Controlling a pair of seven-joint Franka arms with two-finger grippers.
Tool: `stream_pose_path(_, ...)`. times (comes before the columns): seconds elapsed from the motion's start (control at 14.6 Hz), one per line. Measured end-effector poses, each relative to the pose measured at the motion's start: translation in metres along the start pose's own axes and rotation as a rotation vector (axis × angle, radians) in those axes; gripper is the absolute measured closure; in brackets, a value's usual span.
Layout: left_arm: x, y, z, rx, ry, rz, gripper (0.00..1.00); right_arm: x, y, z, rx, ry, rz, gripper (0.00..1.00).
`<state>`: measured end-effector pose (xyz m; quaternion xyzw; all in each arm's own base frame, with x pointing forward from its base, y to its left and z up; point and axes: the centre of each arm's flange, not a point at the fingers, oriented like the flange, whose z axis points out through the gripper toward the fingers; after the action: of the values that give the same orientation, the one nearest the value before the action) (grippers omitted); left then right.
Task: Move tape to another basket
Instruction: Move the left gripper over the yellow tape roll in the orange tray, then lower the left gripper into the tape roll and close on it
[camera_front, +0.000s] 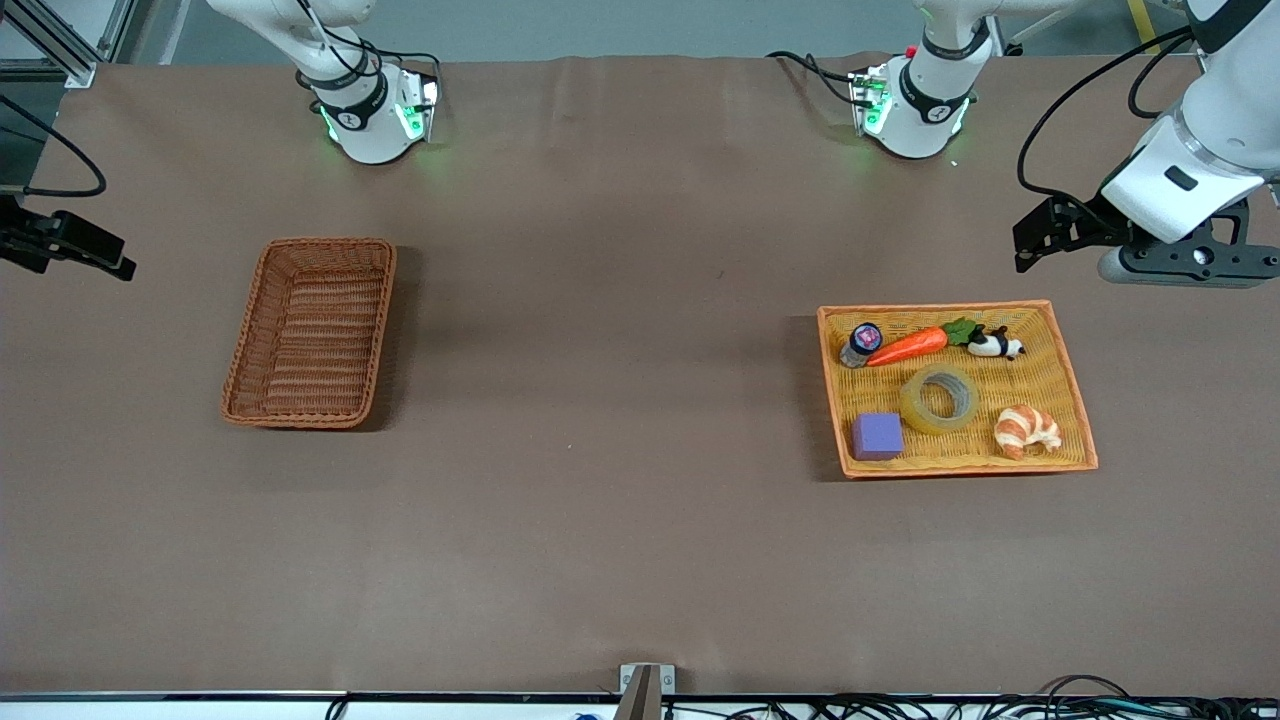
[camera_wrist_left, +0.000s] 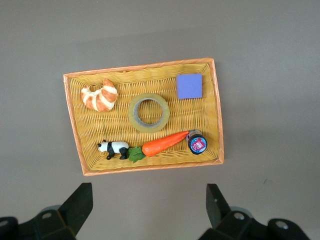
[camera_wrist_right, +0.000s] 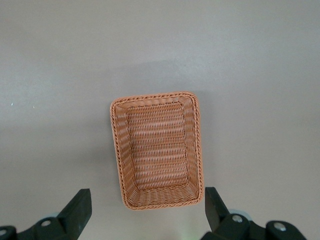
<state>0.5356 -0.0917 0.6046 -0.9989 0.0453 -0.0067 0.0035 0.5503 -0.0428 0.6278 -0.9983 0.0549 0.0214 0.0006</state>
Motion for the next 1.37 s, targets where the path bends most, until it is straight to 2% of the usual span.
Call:
stream_pose_path(0.82, 0.004, -0.002, 0.006, 0.011, -0.01, 0.0, 0.0, 0.0, 0.001, 0.0, 0.0, 0.0, -0.001, 0.0)
stream_pose_path(1.16, 0.017, -0.007, 0.052, 0.019, -0.084, -0.005, 0.0, 0.0, 0.001, 0.0, 0.0, 0.0, 0.0, 0.0)
stream_pose_path(1.37, 0.039, -0.011, 0.088, 0.05, -0.072, 0.004, 0.0, 0.0, 0.001, 0.0, 0.0, 0.0, 0.0, 0.0)
